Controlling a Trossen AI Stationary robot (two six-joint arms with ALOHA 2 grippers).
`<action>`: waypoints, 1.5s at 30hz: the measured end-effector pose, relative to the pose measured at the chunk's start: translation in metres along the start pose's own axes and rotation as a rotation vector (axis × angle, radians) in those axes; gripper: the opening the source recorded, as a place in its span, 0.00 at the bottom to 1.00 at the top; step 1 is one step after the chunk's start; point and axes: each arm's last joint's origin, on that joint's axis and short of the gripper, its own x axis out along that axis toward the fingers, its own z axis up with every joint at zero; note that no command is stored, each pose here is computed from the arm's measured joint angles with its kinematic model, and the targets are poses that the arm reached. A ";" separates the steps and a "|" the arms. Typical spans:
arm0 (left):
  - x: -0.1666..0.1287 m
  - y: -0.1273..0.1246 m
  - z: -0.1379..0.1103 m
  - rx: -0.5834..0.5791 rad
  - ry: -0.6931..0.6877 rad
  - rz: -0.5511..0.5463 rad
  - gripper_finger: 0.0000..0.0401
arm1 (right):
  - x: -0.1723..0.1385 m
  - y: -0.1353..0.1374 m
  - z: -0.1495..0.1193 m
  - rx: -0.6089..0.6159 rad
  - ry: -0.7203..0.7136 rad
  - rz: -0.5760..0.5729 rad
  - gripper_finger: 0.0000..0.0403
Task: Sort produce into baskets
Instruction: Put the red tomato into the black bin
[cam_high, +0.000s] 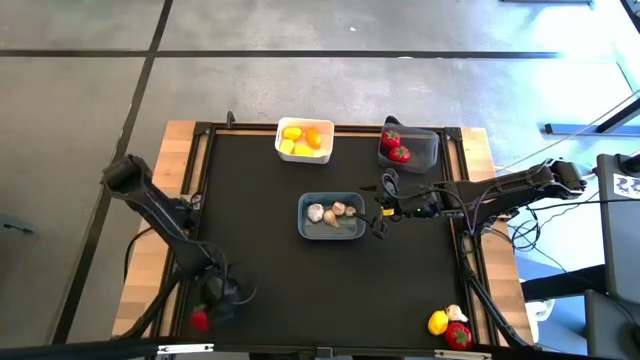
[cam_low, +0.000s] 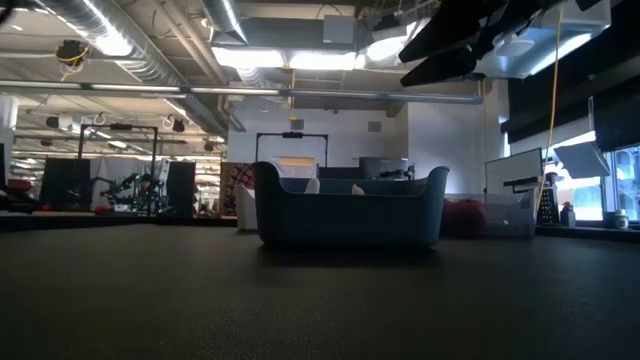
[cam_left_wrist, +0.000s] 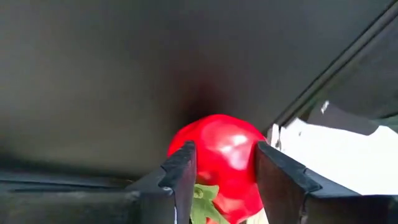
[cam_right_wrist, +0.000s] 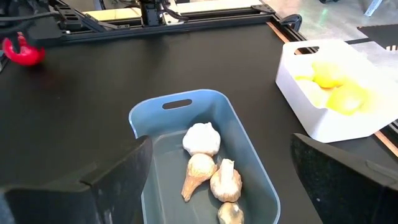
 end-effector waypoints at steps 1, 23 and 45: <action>-0.003 0.001 0.003 0.003 -0.010 0.003 0.34 | 0.000 0.000 0.000 0.000 0.000 0.000 0.93; -0.049 0.027 0.077 0.188 -0.316 0.053 0.34 | 0.000 0.000 0.000 0.000 0.000 0.000 0.93; -0.057 0.027 0.096 0.198 -0.645 0.124 0.78 | 0.000 0.000 0.000 -0.003 0.000 0.000 0.93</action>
